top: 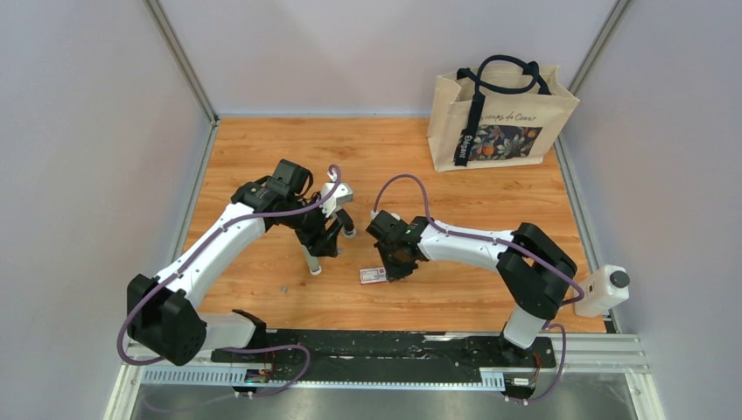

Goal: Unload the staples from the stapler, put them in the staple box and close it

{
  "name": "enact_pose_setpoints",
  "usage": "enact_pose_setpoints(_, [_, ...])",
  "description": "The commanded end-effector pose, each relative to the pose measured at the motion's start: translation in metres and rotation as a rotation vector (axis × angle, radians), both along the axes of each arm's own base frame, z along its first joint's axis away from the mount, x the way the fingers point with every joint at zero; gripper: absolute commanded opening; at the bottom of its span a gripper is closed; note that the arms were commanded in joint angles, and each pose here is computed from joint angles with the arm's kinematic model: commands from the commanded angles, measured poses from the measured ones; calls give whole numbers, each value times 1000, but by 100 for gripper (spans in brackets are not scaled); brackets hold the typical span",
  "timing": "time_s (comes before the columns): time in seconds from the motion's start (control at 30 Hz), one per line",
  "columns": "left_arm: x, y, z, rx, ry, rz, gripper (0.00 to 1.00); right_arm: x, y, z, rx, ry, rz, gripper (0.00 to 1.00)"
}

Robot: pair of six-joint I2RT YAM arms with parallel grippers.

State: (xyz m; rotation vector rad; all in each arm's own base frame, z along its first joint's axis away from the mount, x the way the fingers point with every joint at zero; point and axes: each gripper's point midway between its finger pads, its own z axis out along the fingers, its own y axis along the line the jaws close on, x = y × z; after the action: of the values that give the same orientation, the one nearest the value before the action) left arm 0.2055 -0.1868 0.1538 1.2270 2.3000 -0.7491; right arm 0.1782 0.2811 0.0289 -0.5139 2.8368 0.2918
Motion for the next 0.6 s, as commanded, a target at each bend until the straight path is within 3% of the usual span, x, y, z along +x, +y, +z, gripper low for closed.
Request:
enact_pose_setpoints(0.0, [1, -2, 12, -33, -47, 7, 74, 6, 8, 5, 11, 0, 7, 8])
enact_pose_setpoints(0.3, [-1, -2, 11, -38, -48, 2, 74, 10, 10, 8, 4, -1, 14, 15])
enact_pose_setpoints(0.4, [-1, -2, 10, -39, -47, 1, 74, 10, 11, 11, 7, -2, 16, 25])
enact_pose_setpoints(0.47, [-1, -2, 12, -42, -52, 2, 74, 10, 10, 10, 0, 2, 20, 40])
enact_pose_setpoints(0.57, [-1, -3, 12, -45, -52, 0, 74, 10, 11, 12, 1, 0, 25, 48])
